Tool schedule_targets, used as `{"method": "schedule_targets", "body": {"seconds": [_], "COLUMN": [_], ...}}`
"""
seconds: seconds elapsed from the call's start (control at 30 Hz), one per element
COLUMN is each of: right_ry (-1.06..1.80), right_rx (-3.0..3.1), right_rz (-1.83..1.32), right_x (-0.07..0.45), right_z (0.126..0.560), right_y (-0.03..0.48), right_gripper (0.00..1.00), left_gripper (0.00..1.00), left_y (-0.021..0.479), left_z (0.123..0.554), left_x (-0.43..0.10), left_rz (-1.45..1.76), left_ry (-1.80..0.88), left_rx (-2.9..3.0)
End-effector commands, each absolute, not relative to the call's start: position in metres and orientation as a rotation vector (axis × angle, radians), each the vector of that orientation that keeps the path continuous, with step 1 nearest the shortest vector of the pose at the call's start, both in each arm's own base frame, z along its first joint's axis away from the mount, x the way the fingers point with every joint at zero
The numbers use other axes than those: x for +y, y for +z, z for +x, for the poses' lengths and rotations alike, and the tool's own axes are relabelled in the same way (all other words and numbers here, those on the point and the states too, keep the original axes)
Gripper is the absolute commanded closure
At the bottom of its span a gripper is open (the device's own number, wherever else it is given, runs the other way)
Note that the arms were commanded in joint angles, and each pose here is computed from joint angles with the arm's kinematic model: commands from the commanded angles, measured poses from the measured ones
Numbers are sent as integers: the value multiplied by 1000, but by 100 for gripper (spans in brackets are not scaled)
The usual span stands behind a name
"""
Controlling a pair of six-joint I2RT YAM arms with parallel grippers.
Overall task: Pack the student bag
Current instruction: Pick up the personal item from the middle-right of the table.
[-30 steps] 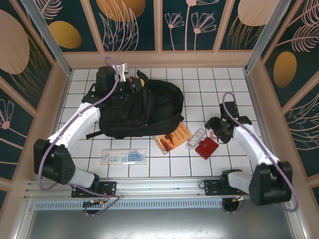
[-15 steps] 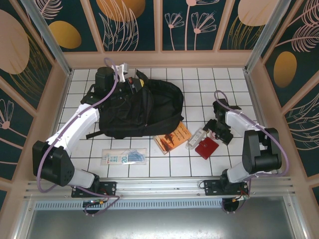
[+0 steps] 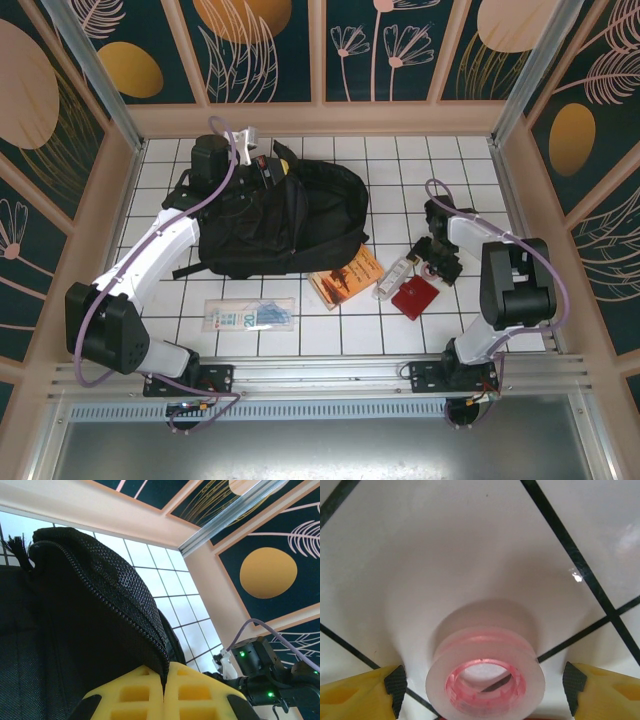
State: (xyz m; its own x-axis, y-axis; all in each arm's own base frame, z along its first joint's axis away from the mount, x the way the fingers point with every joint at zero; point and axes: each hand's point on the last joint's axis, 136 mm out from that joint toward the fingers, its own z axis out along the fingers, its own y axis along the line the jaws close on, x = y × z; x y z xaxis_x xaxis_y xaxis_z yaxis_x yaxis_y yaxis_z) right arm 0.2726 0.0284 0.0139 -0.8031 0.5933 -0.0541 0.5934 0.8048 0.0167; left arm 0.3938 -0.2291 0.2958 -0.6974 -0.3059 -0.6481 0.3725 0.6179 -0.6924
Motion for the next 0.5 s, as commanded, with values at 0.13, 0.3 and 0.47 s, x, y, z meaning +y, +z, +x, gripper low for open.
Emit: {"method": "schedule_targets", "body": {"seconds": [0.13,0.3,0.47], "right_ry": [6,7,5], "right_rx": [2935,2932,2887], "right_rz": [948,957,944], "right_x": [28,27,24], "right_z": [274,273,280], "right_y": [6,5,30], "right_gripper": [34,45,49], "left_gripper": [100,100,100], "left_y": [325,325,327], "left_z": [392,392,392], "left_x": [-228,-228,-229], "left_rz": [117,117,123], "left_ry": [-1109,-1111,-1116], "left_rx": [1950,1952,1951]}}
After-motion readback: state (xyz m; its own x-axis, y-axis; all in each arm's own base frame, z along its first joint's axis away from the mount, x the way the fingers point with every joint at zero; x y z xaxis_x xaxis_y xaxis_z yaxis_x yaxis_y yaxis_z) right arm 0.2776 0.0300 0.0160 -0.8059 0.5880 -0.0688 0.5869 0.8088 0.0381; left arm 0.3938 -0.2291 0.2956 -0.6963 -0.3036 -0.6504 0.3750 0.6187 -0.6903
